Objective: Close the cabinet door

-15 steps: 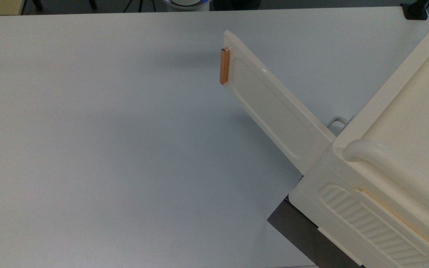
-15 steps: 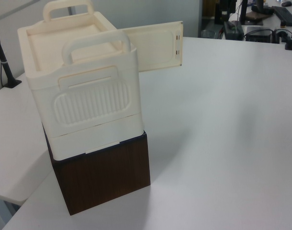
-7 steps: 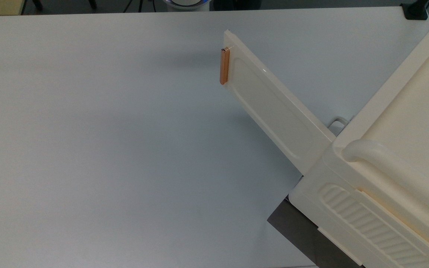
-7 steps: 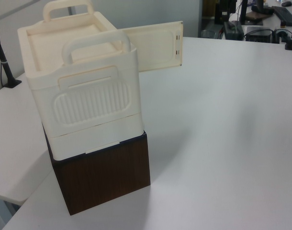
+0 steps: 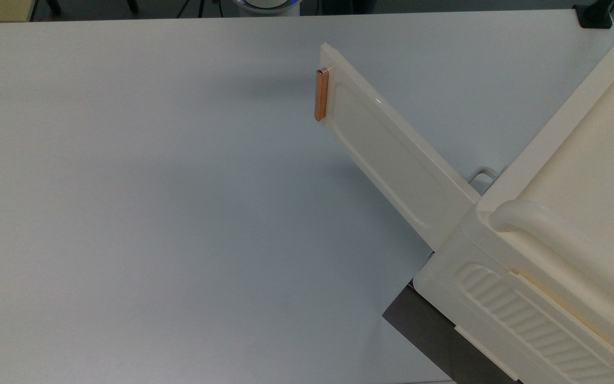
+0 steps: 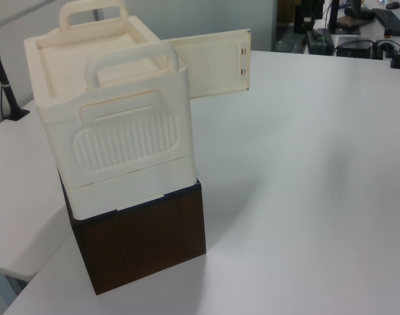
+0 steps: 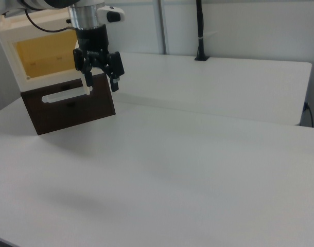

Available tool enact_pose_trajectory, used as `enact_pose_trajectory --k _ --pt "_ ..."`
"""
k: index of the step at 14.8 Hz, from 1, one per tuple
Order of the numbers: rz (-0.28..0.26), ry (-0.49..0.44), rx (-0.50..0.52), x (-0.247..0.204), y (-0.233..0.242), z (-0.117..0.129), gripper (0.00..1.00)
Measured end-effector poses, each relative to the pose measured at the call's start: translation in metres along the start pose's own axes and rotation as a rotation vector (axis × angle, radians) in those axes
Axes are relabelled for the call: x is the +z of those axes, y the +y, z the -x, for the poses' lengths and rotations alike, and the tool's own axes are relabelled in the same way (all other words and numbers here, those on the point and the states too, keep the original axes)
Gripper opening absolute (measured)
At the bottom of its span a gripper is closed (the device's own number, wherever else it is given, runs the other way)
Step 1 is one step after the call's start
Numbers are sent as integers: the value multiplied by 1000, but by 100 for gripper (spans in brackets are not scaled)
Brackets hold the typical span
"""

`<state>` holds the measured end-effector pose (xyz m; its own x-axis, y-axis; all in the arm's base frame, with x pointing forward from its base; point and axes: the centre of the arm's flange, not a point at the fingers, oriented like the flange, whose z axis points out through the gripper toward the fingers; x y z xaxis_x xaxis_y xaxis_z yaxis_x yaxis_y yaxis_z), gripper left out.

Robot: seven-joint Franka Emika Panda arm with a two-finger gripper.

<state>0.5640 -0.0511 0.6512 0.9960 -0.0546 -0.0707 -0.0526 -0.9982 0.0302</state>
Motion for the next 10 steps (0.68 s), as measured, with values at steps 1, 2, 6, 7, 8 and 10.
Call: enact_pose_trajectory --k 1,2,6,7,8,10 --pt "0 0 -9 0 0 0 100" --pt "0 -1 -19 0 0 0 100" --pt "0 -1 -47 1 -1 0 100" --pt "0 -1 -49 1 -1 0 100" --pt "0 -1 -49 1 -1 0 100" --pt "0 -1 -50 1 -1 0 100"
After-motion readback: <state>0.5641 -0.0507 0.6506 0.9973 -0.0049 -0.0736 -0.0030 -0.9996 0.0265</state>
